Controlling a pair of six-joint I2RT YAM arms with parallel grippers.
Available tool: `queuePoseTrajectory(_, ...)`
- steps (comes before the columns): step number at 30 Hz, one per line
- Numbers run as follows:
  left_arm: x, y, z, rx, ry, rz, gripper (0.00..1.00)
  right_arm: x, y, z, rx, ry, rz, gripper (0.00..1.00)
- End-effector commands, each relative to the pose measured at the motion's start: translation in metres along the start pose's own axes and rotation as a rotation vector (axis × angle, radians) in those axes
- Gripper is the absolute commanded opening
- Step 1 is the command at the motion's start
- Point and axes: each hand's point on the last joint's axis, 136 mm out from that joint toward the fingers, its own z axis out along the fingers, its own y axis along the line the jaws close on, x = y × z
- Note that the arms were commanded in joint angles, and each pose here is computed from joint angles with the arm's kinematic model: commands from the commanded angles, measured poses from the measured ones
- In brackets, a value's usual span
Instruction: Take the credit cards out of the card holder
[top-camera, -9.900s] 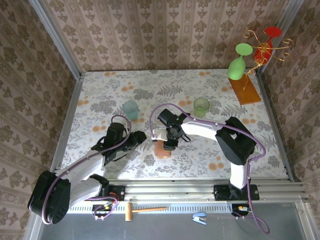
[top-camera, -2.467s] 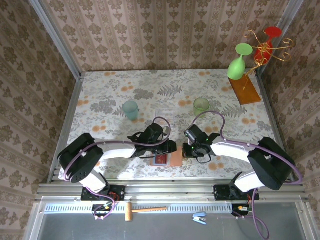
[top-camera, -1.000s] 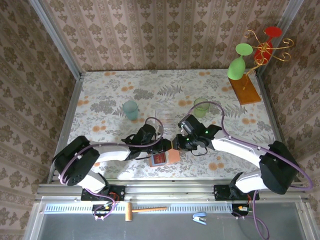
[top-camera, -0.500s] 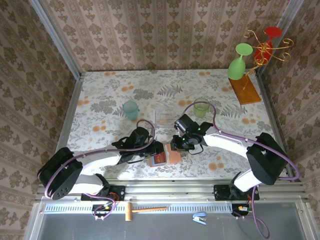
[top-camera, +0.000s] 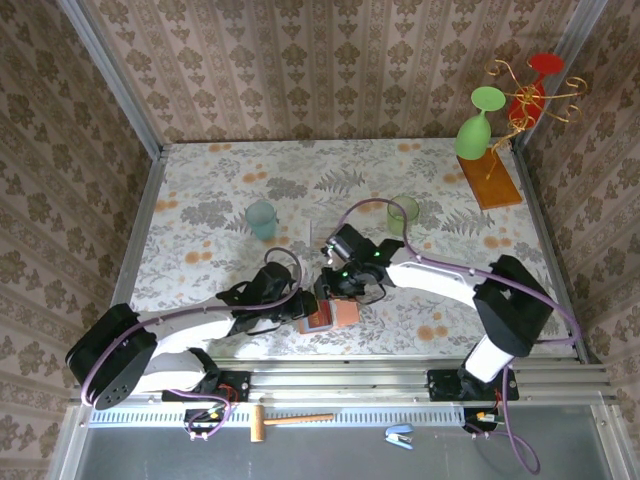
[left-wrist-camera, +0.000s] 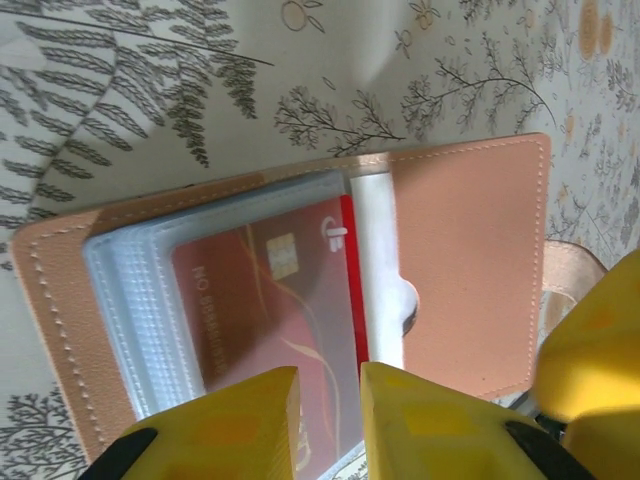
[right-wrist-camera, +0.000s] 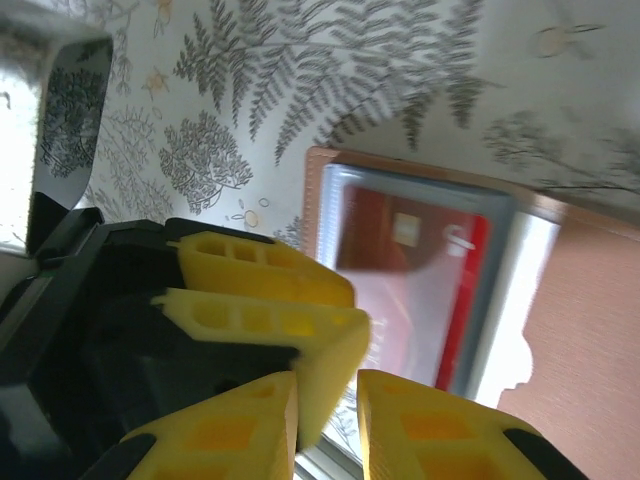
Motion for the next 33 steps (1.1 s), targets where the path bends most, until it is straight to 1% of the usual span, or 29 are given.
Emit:
queuePoseTrajectory(1,0.001,0.011,0.002,-0.025,0.0,-0.015,0.23,0.007,-0.003,0.009,0.075,0.046,-0.018,0.22)
queuePoseTrajectory(6,0.001,0.014,0.002,-0.029,-0.004,-0.022,0.23,0.012,-0.043,0.001,0.303,0.055,-0.043,0.22)
queuePoseTrajectory(11,0.003,0.02,0.001,-0.039,0.002,-0.027,0.23,0.013,-0.068,-0.018,0.438,0.049,-0.07,0.22)
queuePoseTrajectory(13,0.004,0.022,0.002,-0.043,0.003,-0.03,0.23,0.014,-0.075,-0.023,0.461,0.046,-0.073,0.22)
queuePoseTrajectory(19,0.005,0.026,0.002,-0.049,0.005,-0.034,0.24,0.017,-0.091,-0.026,0.45,0.048,-0.041,0.24)
queuePoseTrajectory(28,0.001,0.029,0.001,-0.054,-0.004,-0.041,0.23,0.03,-0.1,-0.004,0.356,0.072,0.035,0.25)
queuePoseTrajectory(33,-0.003,0.031,0.0,-0.051,-0.012,-0.049,0.24,0.038,-0.11,0.005,0.356,0.076,0.077,0.2)
